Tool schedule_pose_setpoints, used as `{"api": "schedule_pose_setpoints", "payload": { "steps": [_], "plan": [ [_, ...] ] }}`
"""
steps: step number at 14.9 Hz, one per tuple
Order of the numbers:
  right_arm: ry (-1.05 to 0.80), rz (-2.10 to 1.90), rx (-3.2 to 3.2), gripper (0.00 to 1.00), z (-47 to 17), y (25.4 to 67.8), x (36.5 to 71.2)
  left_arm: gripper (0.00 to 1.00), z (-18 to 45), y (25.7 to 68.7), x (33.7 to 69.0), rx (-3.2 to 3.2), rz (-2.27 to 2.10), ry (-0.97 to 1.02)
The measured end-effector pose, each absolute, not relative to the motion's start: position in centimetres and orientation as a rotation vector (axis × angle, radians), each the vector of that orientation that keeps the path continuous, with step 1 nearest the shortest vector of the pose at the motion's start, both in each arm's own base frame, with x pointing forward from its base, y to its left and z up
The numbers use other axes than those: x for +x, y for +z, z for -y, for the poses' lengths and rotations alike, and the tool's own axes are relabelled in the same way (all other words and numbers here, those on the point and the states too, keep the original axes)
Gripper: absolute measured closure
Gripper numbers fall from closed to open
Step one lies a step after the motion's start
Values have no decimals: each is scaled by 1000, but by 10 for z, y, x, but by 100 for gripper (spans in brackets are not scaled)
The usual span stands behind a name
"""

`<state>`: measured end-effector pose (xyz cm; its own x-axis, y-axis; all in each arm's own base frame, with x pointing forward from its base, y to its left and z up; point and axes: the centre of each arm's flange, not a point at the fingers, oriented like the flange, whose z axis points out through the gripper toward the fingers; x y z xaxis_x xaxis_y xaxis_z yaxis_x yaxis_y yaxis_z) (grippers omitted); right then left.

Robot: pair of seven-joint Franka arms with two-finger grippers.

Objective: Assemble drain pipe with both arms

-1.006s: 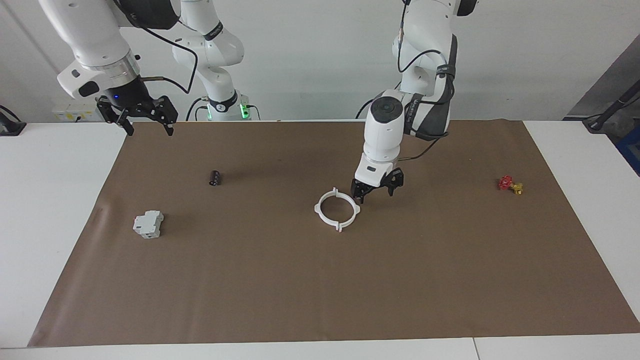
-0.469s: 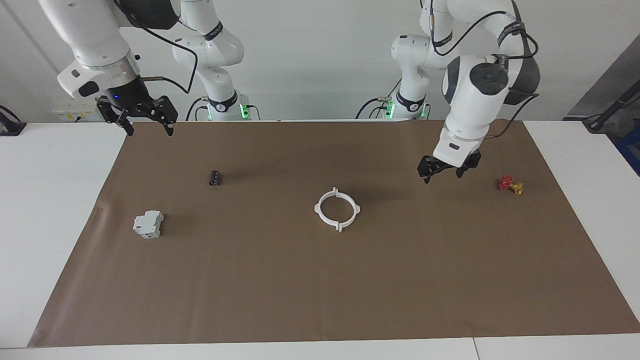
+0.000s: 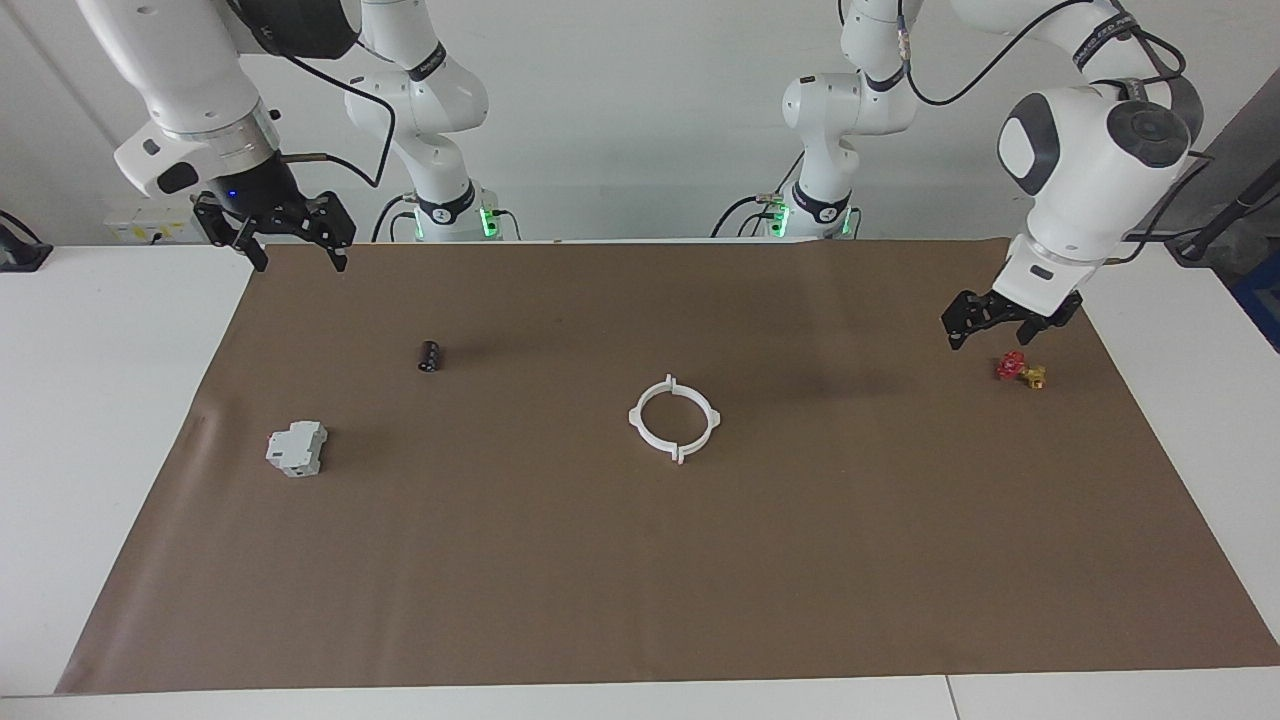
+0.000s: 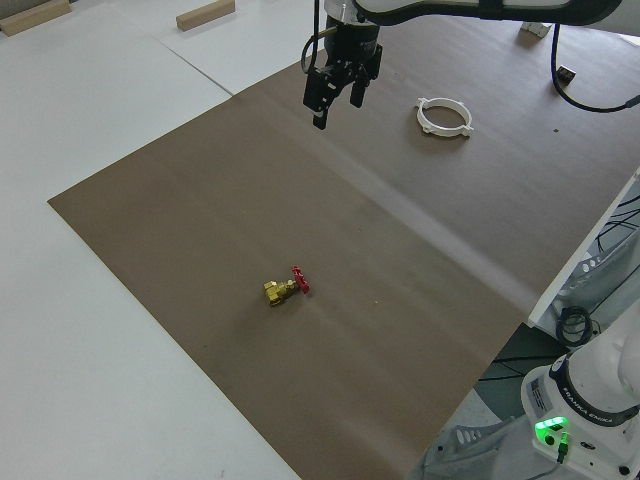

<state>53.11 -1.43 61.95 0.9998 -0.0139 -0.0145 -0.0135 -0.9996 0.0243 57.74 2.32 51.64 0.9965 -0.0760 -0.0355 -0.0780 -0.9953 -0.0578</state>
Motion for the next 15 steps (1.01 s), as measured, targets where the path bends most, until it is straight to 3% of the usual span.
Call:
{"api": "schedule_pose_setpoints", "payload": {
  "steps": [6,15],
  "plan": [
    [-23,21,3117,0,14,619,531,0,-15,521,577,-3154,-166,32],
    [-23,21,3117,0,14,619,531,0,24,582,555,-3153,-267,121]
  ]
}}
